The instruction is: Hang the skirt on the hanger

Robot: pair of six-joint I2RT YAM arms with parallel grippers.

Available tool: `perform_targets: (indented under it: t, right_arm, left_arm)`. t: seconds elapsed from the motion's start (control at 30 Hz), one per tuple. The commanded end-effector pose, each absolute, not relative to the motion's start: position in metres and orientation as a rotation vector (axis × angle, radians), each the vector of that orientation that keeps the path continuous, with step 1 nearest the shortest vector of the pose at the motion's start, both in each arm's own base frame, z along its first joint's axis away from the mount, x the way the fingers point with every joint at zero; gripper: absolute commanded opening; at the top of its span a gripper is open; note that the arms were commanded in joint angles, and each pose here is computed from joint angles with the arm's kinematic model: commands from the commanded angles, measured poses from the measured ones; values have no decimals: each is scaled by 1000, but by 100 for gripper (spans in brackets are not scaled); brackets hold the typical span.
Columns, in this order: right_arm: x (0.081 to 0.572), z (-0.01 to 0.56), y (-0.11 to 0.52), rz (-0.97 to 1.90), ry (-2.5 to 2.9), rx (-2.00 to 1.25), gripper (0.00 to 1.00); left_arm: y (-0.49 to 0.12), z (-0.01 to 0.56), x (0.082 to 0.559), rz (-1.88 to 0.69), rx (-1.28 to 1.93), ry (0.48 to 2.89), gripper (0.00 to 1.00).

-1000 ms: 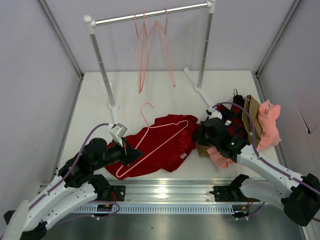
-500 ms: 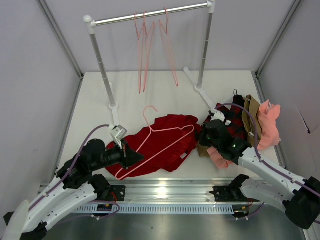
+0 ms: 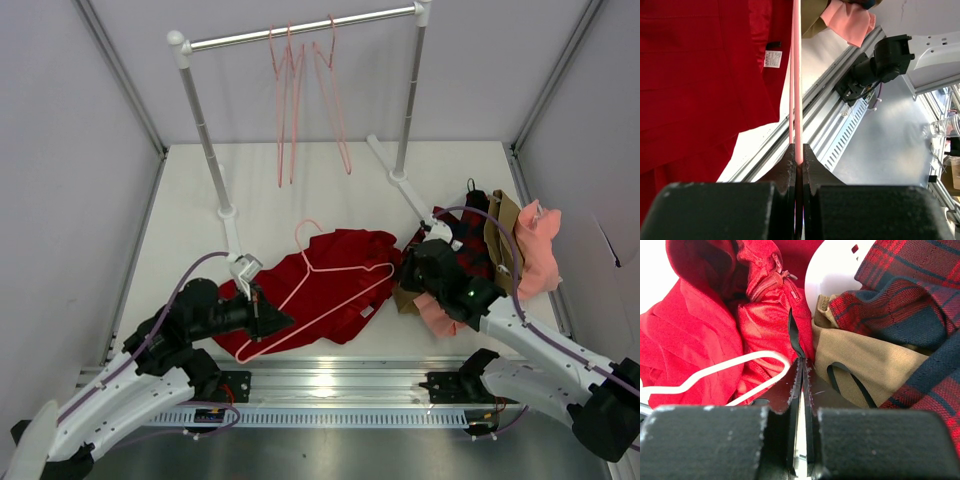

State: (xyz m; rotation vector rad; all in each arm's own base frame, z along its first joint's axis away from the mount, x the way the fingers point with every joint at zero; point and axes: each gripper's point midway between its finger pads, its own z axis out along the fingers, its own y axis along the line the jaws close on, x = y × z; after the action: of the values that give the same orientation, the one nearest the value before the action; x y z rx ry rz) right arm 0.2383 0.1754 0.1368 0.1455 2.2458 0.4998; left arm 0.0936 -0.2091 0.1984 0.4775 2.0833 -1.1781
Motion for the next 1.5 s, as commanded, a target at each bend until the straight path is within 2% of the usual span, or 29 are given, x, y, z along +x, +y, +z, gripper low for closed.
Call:
perform_targets:
  t: [0.0,1.03,1.47]
  right_arm:
    - [241,149,174,517,2196,140,2]
    - [239,185,196,669,2119,19,2]
    - [232,211,211,739,2117,-131,2]
  left_arm:
    - [-214,202,94,-1209,465,2065,0]
    - [-235,197,106,-1253,511,2020,0]
    - [-254,208,110,-1254,615,1883,0]
